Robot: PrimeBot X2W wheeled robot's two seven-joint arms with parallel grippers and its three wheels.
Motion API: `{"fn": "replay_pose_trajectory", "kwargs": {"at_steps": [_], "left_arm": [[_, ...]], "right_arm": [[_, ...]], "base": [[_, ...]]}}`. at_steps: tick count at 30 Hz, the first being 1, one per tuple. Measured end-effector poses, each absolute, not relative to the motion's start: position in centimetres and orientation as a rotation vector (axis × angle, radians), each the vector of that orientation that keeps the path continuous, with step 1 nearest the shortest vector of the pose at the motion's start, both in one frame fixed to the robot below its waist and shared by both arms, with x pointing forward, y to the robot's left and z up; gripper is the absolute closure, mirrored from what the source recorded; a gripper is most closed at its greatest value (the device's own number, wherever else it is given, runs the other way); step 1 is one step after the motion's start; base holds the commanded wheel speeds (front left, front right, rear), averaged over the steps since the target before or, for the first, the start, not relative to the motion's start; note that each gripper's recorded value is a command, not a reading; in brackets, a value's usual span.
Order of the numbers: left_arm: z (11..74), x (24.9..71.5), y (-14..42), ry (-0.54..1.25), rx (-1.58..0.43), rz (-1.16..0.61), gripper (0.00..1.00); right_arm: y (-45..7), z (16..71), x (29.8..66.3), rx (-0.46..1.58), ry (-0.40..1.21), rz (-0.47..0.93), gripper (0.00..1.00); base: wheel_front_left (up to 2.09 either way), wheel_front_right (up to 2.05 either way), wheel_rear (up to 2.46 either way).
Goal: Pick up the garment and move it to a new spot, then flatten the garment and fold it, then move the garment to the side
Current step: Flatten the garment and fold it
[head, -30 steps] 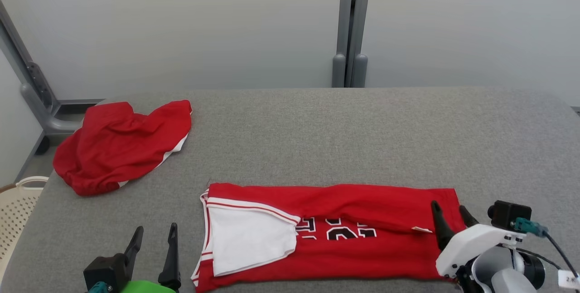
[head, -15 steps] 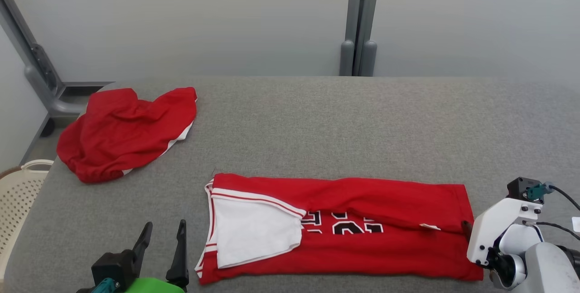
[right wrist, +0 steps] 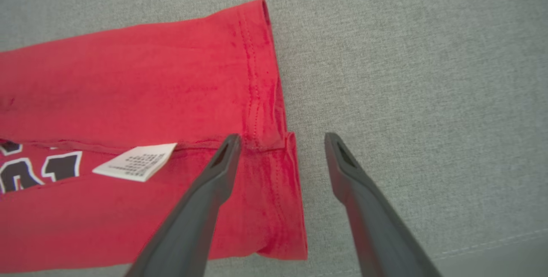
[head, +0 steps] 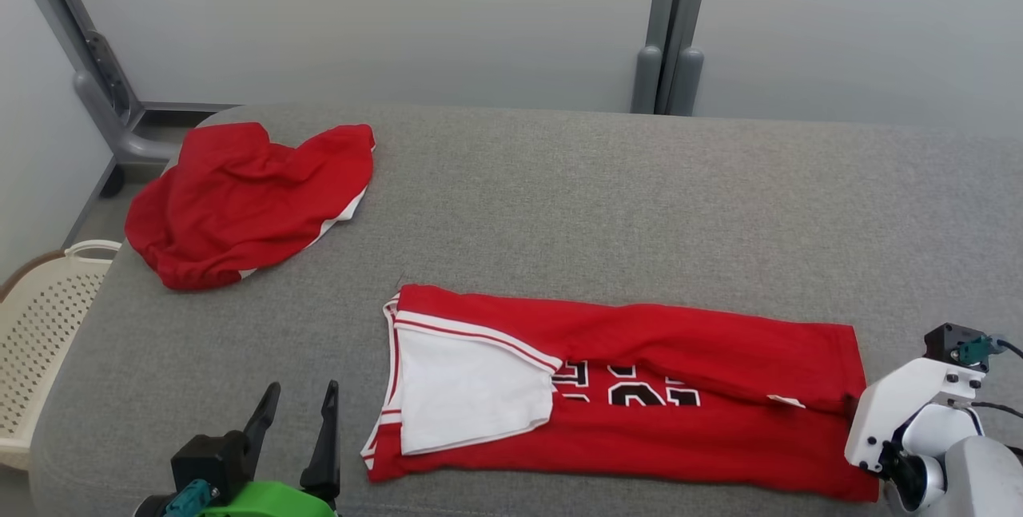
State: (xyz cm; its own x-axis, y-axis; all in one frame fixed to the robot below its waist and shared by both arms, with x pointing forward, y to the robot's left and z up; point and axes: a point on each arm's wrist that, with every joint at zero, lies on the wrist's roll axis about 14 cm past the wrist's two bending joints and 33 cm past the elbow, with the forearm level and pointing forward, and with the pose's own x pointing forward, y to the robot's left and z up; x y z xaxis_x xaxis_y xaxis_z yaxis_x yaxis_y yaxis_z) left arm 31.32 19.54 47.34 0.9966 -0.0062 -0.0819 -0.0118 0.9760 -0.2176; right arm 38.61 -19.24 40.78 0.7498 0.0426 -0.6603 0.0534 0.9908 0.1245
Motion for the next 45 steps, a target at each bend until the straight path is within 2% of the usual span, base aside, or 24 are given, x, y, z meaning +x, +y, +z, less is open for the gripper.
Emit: {"fn": "replay_pose_trajectory", "kwargs": {"at_steps": [6, 19, 32, 33, 34, 36, 37, 45], "left_arm": [[47.0, 31.2, 19.9, 0.092, -0.216, 0.011, 0.0], [46.7, 31.1, 20.4, 0.118, -0.212, 0.019, 0.0], [46.5, 31.0, 20.9, 0.128, -0.208, 0.033, 0.0], [46.4, 30.9, 20.9, 0.13, -0.208, 0.033, 0.0], [46.4, 30.9, 20.9, 0.13, -0.208, 0.034, 0.0], [46.5, 30.9, 20.9, 0.129, -0.209, 0.034, 0.0], [46.5, 30.9, 20.9, 0.127, -0.209, 0.034, 0.0], [46.5, 30.8, 20.7, 0.127, -0.216, 0.031, 0.0]], "right_arm": [[-19.4, 41.2, 39.5, 0.175, 0.693, -0.02, 0.0], [-18.9, 37.4, 38.8, 0.206, 0.807, -0.037, 0.0], [-17.3, 37.2, 40.5, 0.221, 0.866, -0.011, 0.0], [-17.1, 37.2, 40.7, 0.223, 0.867, -0.007, 0.19], [-17.0, 37.2, 40.7, 0.224, 0.871, -0.004, 0.6], [-16.7, 37.1, 40.7, 0.227, 0.881, 0.003, 0.91], [-16.6, 37.1, 40.7, 0.229, 0.887, 0.005, 1.0], [-16.6, 36.8, 40.2, 0.233, 0.911, -0.001, 1.0]], "base": [[0.0, 0.0, 0.0], [0.0, 0.0, 0.0], [0.0, 0.0, 0.0], [0.0, 0.0, 0.0], [0.0, 0.0, 0.0], [0.0, 0.0, 0.0], [0.0, 0.0, 0.0], [0.0, 0.0, 0.0]]}}
